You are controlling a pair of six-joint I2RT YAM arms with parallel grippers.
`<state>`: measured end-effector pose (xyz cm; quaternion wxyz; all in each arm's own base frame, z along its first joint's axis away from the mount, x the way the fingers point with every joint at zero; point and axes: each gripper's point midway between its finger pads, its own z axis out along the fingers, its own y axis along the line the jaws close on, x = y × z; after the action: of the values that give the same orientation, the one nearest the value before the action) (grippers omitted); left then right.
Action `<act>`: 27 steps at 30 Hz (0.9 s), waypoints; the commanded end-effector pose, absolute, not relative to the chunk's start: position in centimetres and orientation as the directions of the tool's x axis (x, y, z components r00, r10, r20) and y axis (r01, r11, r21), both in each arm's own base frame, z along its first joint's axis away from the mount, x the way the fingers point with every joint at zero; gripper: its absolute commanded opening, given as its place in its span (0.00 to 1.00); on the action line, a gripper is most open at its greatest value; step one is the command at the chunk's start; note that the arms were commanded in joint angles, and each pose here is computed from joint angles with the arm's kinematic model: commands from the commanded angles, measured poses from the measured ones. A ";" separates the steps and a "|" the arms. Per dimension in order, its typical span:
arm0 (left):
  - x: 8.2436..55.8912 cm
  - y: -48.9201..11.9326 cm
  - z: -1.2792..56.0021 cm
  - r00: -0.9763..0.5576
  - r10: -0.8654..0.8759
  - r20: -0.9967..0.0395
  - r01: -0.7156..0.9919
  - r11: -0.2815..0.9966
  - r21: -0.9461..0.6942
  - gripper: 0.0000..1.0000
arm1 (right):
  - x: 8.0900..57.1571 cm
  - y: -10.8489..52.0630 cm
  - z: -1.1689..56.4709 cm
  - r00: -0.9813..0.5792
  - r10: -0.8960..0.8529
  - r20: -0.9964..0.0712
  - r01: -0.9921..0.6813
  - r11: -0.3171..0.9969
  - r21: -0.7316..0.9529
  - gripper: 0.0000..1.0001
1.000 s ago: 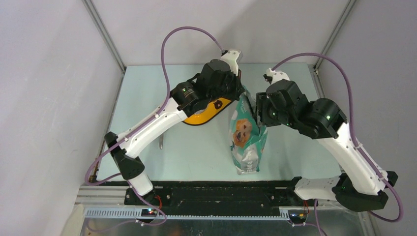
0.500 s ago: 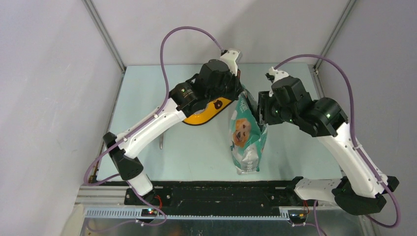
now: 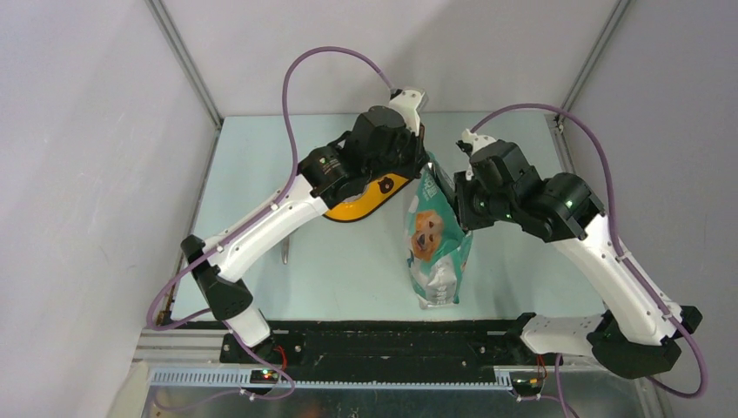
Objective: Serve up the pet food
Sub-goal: Open the pet food bag at the center of the board.
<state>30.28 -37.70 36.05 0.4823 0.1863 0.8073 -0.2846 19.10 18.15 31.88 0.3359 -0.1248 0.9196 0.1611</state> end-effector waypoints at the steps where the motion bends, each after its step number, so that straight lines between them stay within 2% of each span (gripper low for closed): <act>1: 31.3 -34.8 40.9 -0.364 -0.046 -0.930 0.543 0.801 -0.252 0.00 | 16.3 16.1 31.3 -0.757 -0.161 -0.633 -0.362 0.910 0.202 0.03; 2: 30.8 -35.1 40.8 -0.370 -0.033 -0.929 0.569 0.782 -0.254 0.07 | 16.9 16.5 32.2 -0.724 -0.125 -0.678 -0.366 0.903 0.225 0.00; 3: 29.6 -36.1 40.8 -0.390 -0.010 -0.921 0.629 0.727 -0.275 0.30 | 17.2 16.9 31.6 -0.721 -0.115 -0.683 -0.370 0.897 0.239 0.00; 4: 28.9 -36.6 40.8 -0.402 -0.006 -0.916 0.654 0.698 -0.291 0.45 | 18.0 18.0 33.2 -0.669 -0.056 -0.741 -0.395 0.871 0.291 0.00; 5: 27.6 -37.5 40.4 -0.428 0.018 -0.904 0.701 0.638 -0.319 0.64 | 17.9 18.9 32.3 -0.677 -0.056 -0.734 -0.419 0.849 0.321 0.00; 6: 26.9 -37.8 40.4 -0.445 0.018 -0.895 0.714 0.611 -0.343 0.77 | 18.6 19.8 33.9 -0.630 0.001 -0.777 -0.447 0.818 0.363 0.00; 8: 25.6 -38.2 39.8 -0.480 0.034 -0.877 0.725 0.578 -0.374 0.87 | 19.1 20.8 34.8 -0.593 0.057 -0.803 -0.468 0.787 0.401 0.00; 10: 25.1 -38.2 39.3 -0.504 0.026 -0.864 0.706 0.588 -0.394 0.90 | 19.7 21.0 35.9 -0.553 0.117 -0.825 -0.467 0.776 0.424 0.00; 13: 24.5 -38.6 38.1 -0.556 0.022 -0.831 0.681 0.585 -0.440 0.90 | 19.8 22.0 37.4 -0.505 0.177 -0.845 -0.519 0.720 0.461 0.00; 17: 23.8 -38.7 37.1 -0.605 0.027 -0.796 0.652 0.591 -0.475 0.81 | 19.9 22.7 37.7 -0.503 0.218 -0.837 -0.524 0.693 0.495 0.00; 20: 23.1 -38.4 36.9 -0.612 0.017 -0.791 0.634 0.609 -0.477 0.75 | 21.4 21.5 37.7 -0.471 0.283 -0.836 -0.436 0.749 0.499 0.00; 27: 22.7 -37.2 36.6 -0.630 -0.042 -0.776 0.578 0.642 -0.504 0.71 | 22.3 20.5 38.2 -0.423 0.349 -0.836 -0.365 0.780 0.509 0.00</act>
<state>23.96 -38.51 34.97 0.3910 0.1872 0.8193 -0.3752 19.78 20.82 32.67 0.4455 -0.0698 0.8389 0.3049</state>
